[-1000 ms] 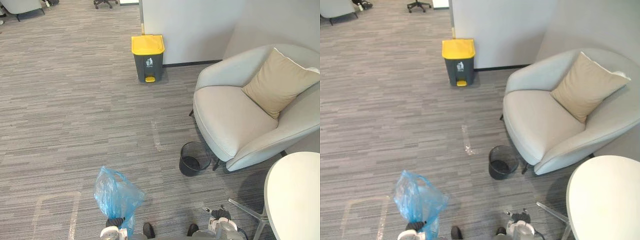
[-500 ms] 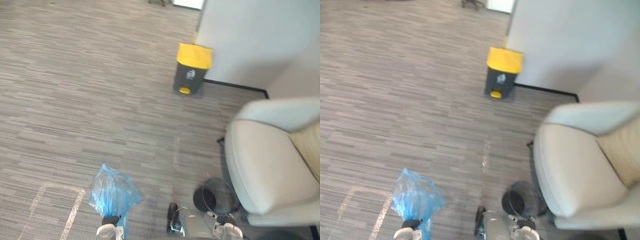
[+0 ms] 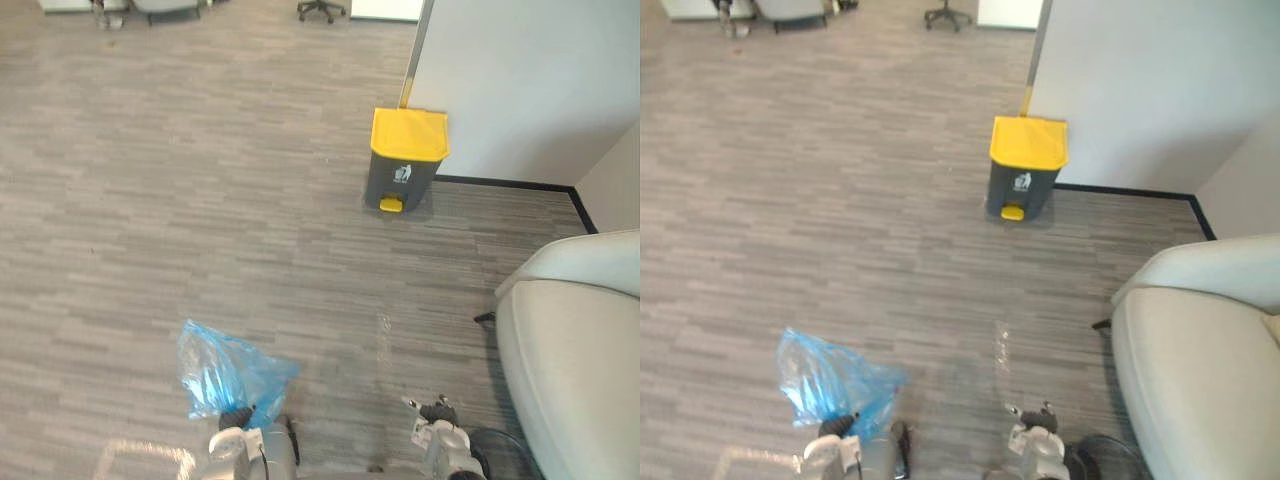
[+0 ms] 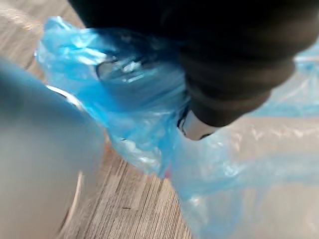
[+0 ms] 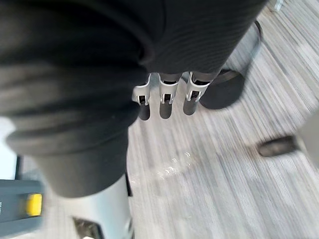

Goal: Gather rubbish on tea table into small bin, then transfer packed bag to large trash can.

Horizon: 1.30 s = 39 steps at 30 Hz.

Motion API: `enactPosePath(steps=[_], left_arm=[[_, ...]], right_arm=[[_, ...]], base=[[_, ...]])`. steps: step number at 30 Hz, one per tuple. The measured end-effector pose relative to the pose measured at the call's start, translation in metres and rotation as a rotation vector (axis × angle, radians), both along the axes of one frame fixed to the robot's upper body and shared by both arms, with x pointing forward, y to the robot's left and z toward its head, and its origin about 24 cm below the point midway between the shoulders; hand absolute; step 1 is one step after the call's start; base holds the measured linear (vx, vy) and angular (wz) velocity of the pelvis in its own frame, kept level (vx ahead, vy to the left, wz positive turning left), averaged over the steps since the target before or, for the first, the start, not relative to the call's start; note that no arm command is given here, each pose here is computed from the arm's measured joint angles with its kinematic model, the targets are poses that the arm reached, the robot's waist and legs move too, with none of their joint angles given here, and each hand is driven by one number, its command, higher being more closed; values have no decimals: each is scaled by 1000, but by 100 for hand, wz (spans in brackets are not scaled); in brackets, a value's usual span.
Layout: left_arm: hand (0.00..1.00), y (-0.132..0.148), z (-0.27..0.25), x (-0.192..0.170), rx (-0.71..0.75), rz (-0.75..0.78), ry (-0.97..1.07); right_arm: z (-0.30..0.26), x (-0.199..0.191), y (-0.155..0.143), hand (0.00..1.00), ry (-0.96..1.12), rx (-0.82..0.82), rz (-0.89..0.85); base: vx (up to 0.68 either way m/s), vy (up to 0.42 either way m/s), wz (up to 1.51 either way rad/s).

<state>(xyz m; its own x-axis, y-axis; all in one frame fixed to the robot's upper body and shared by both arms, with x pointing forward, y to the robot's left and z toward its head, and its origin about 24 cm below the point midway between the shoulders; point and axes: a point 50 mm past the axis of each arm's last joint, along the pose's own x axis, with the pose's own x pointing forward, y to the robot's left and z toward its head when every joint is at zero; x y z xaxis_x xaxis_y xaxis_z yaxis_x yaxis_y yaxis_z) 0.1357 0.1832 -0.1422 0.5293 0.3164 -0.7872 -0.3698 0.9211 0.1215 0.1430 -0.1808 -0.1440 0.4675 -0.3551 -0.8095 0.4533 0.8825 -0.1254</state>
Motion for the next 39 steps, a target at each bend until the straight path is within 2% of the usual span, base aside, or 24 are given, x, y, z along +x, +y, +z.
enactPosePath(steps=[7,12,14,16,20,24,27,31,39], left_arm=[[100,-2,-3,-3,6,-37,42],[100,-3,-6,-2,15,-68,68],[100,0,-6,-2,26,-83,73],[100,-12,-8,-3,-12,-80,76],[100,-21,-6,0,-45,-72,49],[100,-18,1,10,-34,-67,-6],[100,-17,6,18,-28,-67,-43],[100,-16,3,13,-14,-88,-12],[100,-18,-4,3,-6,-128,45]], right_arm=[[-1,-6,0,0,7,-5,15],[3,6,-2,0,-18,-29,41],[0,-1,-5,0,7,-32,35],[5,7,-17,0,-14,-61,27],[6,12,-8,0,-24,-52,60],[6,16,6,0,-39,-20,82],[7,17,8,0,-45,-10,69],[-3,-7,4,0,28,-9,38],[-1,-4,3,0,15,-25,77]], base=[[339,177,-35],[468,-40,21],[535,-137,61],[519,-157,17],[545,-156,-2],[412,14,-48],[435,166,-78],[417,303,-47],[351,193,-36]])
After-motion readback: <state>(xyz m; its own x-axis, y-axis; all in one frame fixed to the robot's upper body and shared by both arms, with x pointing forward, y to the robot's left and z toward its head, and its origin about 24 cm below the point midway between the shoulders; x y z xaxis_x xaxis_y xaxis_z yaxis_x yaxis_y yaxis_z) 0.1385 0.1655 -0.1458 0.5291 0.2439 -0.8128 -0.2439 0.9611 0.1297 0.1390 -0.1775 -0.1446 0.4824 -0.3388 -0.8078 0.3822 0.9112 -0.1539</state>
